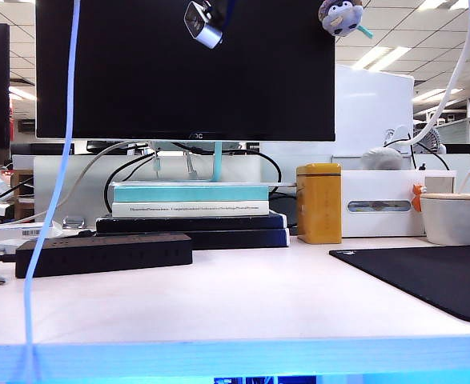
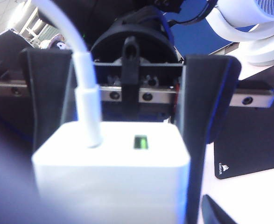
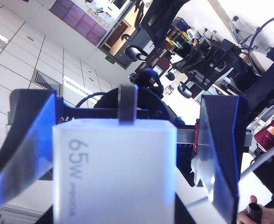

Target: Plug the white charger into the left socket.

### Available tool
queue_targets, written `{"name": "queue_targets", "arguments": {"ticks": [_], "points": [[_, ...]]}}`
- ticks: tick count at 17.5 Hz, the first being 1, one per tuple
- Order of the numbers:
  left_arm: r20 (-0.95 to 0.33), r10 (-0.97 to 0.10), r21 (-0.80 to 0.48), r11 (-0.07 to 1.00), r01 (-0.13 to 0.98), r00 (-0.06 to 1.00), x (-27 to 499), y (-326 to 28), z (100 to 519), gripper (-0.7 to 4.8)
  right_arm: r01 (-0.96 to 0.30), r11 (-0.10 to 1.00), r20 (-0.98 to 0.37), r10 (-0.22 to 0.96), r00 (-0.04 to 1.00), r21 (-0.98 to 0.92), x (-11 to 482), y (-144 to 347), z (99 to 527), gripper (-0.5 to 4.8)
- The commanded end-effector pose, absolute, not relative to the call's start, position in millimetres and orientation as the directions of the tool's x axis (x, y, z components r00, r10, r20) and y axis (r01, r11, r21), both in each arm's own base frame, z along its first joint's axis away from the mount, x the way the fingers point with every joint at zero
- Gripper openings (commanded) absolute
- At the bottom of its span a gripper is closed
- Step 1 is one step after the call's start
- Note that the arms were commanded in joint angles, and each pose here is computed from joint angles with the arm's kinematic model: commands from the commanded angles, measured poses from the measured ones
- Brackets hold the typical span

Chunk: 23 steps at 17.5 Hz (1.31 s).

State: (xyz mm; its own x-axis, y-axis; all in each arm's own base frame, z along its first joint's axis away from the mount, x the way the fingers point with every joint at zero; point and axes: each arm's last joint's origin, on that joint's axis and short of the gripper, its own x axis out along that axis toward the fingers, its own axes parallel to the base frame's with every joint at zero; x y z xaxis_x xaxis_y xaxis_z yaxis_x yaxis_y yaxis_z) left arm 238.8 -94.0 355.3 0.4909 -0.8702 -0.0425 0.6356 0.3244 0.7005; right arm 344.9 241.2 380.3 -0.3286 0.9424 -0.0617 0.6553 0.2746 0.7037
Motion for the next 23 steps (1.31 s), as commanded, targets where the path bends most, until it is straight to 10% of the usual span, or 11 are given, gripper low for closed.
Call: {"name": "queue_targets", "arguments": {"ticks": [1, 12, 15, 20, 23], "points": [[-0.019, -0.848, 0.684, 0.376, 0.626, 0.530, 234.9, -92.0, 362.2, 4.79, 0.605, 0.241, -0.064, 0.952, -0.299, 0.759, 342.8, 240.8, 387.1, 1.75], [-0.052, -0.825, 0.671, 0.389, 0.632, 0.563, 233.9, -90.8, 359.5, 4.79, 0.606, 0.235, -0.057, 0.953, -0.298, 0.760, 343.0, 241.3, 389.4, 1.75], [-0.053, -0.819, 0.685, 0.386, 0.617, 0.571, 234.2, -90.6, 359.4, 3.66, 0.605, 0.235, -0.057, 0.953, -0.298, 0.761, 343.0, 241.3, 389.4, 1.75], [-0.055, -0.805, 0.691, 0.396, 0.605, 0.590, 234.7, -90.2, 359.3, 3.46, 0.606, 0.234, -0.058, 0.954, -0.296, 0.761, 343.0, 241.3, 389.4, 1.75], [-0.054, -0.806, 0.691, 0.396, 0.605, 0.590, 234.7, -90.2, 359.3, 0.76, 0.605, 0.233, -0.058, 0.954, -0.295, 0.761, 343.1, 241.3, 389.4, 1.75]]}}
